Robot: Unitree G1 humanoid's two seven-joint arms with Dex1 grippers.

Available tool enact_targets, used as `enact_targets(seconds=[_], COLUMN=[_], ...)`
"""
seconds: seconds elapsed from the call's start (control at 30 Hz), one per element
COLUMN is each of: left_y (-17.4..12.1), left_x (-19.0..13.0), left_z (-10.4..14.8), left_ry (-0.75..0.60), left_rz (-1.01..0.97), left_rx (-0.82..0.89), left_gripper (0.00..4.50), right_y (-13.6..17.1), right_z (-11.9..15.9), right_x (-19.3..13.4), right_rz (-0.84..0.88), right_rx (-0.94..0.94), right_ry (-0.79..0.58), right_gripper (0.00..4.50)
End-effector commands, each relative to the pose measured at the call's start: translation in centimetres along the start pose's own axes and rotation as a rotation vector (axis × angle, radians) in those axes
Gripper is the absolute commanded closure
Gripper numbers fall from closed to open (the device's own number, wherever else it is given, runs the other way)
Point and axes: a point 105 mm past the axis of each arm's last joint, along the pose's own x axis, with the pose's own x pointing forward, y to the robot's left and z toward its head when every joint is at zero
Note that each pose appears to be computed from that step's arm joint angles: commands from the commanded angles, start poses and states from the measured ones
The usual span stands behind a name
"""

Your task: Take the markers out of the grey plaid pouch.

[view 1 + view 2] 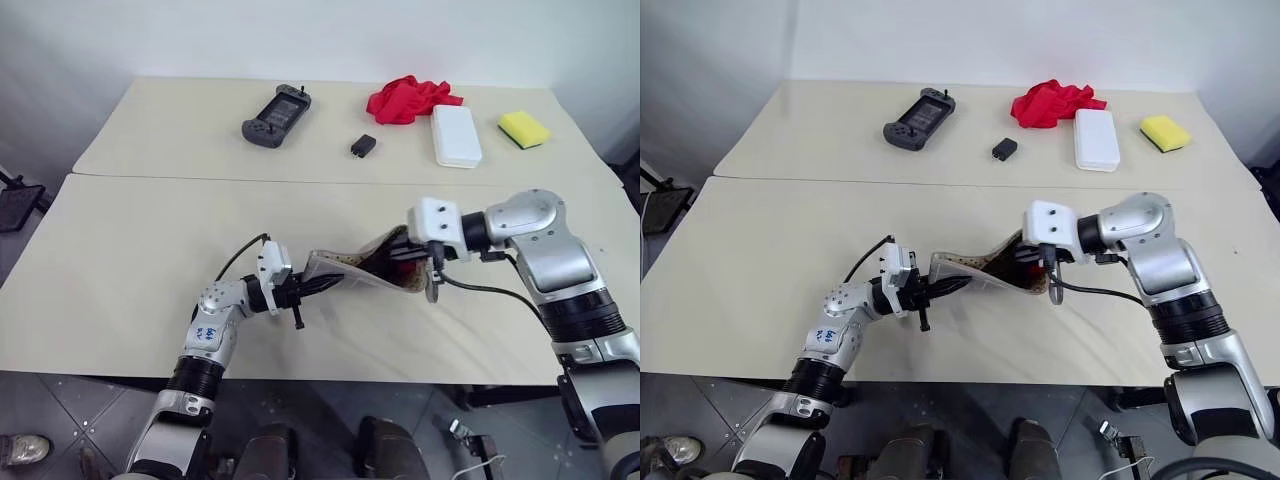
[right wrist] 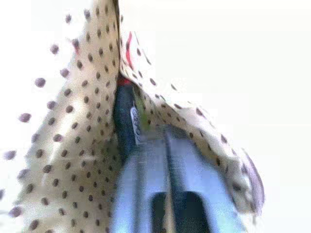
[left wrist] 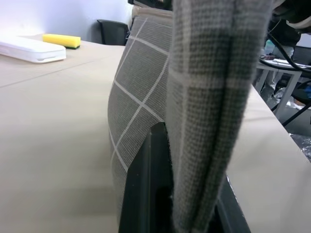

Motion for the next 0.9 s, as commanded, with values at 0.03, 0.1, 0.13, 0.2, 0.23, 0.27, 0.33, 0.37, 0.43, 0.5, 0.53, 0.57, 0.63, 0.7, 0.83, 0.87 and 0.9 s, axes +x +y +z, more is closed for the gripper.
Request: enact_targets(seconds=[0.03, 0.1, 0.13, 0.2, 0.23, 0.27, 0.33, 0.37, 0.43, 0.5, 0.53, 0.57, 0.63, 0.7, 0.83, 0.87, 0.9], left_y=[-0.1, -0.1, -0.1, -0.1, -0.2, -0.2, -0.2, -0.2, -0.2, -0.1, -0.1, -0.1, -0.1, -0.1, -0.1, 0.0, 0.0], left_x=[0.1, 0.1, 0.1, 0.1, 0.1, 0.1, 0.1, 0.1, 0.1, 0.1, 0.2, 0.2, 0.3, 0.4, 0.5, 0.6, 0.6], left_z=[0.7, 0.6, 0.6, 0.6, 0.6, 0.6, 0.6, 0.6, 0.6, 0.7, 0.7, 0.7, 0.7, 0.7, 0.7, 0.7, 0.7], left_ry=[-0.012, -0.013, -0.013, -0.015, -0.015, -0.015, -0.015, -0.015, -0.013, -0.015, -0.015, -0.015, -0.018, -0.019, -0.025, -0.028, -0.029], left_rz=[-0.008, -0.007, -0.006, -0.005, -0.004, -0.005, -0.005, -0.006, -0.006, -0.006, -0.007, -0.007, -0.010, -0.011, -0.010, -0.009, -0.009], left_rx=[0.025, 0.025, 0.025, 0.024, 0.024, 0.024, 0.024, 0.023, 0.023, 0.021, 0.020, 0.019, 0.017, 0.015, 0.011, 0.009, 0.007], left_gripper=[4.50, 4.50, 4.50, 4.50, 4.50, 4.50, 4.50, 4.50, 4.50, 4.50, 4.50, 4.50, 4.50, 4.50, 4.50, 4.50, 4.50], right_y=[-0.4, -0.1, 0.1, 0.5, 0.5, 0.6, 0.5, 1.0, 2.0, 2.3, 2.7, 2.9, 2.7, 2.5, 2.1, 1.9, 1.4], right_z=[-0.1, 0.4, 0.4, -0.1, -0.3, -0.3, 0.0, 0.2, 0.8, 1.5, 1.7, 1.8, 2.4, 1.9, 0.5, 0.1, -0.2], right_x=[-1.2, -1.2, -1.2, -1.2, -1.2, -1.1, -0.9, -0.7, -0.1, 0.9, 1.3, 1.4, 2.2, 2.7, 4.1, 4.6, 5.0], right_rz=[-0.029, -0.006, 0.002, 0.035, 0.037, 0.047, 0.044, 0.074, 0.131, 0.120, 0.137, 0.148, 0.128, 0.118, 0.096, 0.083, 0.058], right_rx=[-0.033, -0.035, -0.044, -0.087, -0.101, -0.101, -0.072, -0.043, -0.070, -0.132, -0.140, -0.140, -0.147, -0.159, -0.163, -0.162, -0.156], right_ry=[-0.003, -0.042, -0.033, 0.018, 0.039, 0.051, 0.070, 0.083, 0.109, 0.135, 0.151, 0.161, 0.162, 0.215, 0.296, 0.319, 0.341], right_gripper=[4.49, 4.49, 4.49, 4.49, 4.49, 4.49, 4.49, 4.49, 3.99, 3.39, 3.07, 2.74, 2.04, 1.70, 1.70, 1.70, 1.70])
